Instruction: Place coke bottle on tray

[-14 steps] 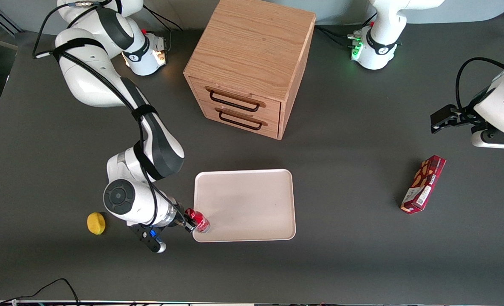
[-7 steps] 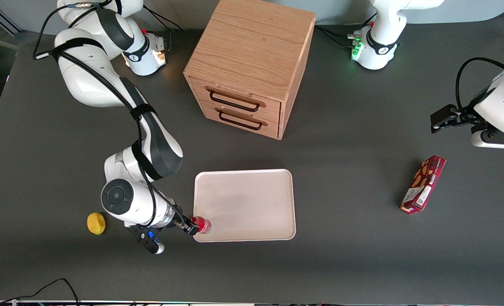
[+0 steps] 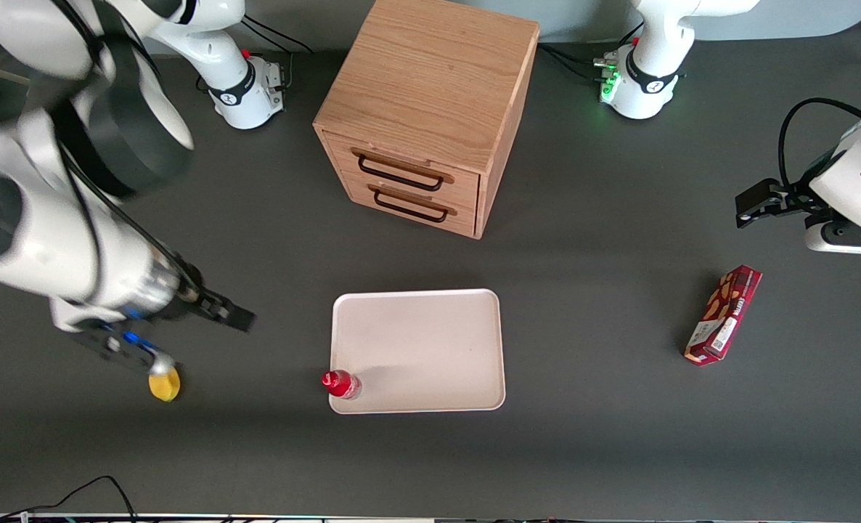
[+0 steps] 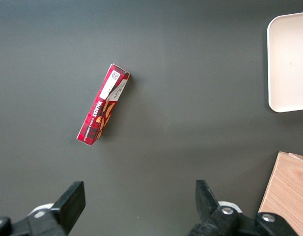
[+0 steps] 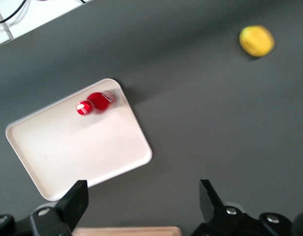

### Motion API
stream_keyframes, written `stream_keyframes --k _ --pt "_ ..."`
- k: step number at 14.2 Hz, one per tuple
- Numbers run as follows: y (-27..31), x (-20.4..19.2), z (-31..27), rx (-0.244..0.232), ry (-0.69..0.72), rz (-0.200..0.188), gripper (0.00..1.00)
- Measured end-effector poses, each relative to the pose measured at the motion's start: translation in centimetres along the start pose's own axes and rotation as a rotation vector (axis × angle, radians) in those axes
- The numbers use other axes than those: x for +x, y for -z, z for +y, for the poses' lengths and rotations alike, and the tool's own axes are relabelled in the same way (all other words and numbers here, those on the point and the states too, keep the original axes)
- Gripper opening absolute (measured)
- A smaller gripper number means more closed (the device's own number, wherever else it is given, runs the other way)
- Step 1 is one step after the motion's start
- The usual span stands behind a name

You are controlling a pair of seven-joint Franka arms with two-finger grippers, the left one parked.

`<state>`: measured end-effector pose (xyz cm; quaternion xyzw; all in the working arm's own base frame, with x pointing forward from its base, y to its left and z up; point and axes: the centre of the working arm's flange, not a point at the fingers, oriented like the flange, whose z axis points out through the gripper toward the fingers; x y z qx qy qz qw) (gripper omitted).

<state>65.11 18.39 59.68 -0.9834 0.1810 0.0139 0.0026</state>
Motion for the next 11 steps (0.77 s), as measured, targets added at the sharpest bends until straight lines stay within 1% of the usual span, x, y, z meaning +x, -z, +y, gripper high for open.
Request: stream_keyframes --k 2,3,5,7,9,10,11 --pt "3.7 -3.3 3.8 -0.048 0.072 0.019 1.0" --pt "4.7 -4.6 6.3 -0.056 0.094 0.011 1.0" --pt "5.6 -6.3 13.1 -0.06 0.114 -0.016 1.0" --pt "4.4 -8.0 18.8 -0.053 0.117 -0.026 1.0" --pt "2.1 -10.2 21.0 -0.049 0.114 -0.025 1.0" --pt "1.4 -11.1 21.1 -0.048 0.117 -0.026 1.0" --pt "1.3 -11.7 20.9 -0.037 0.119 -0.025 1.0"
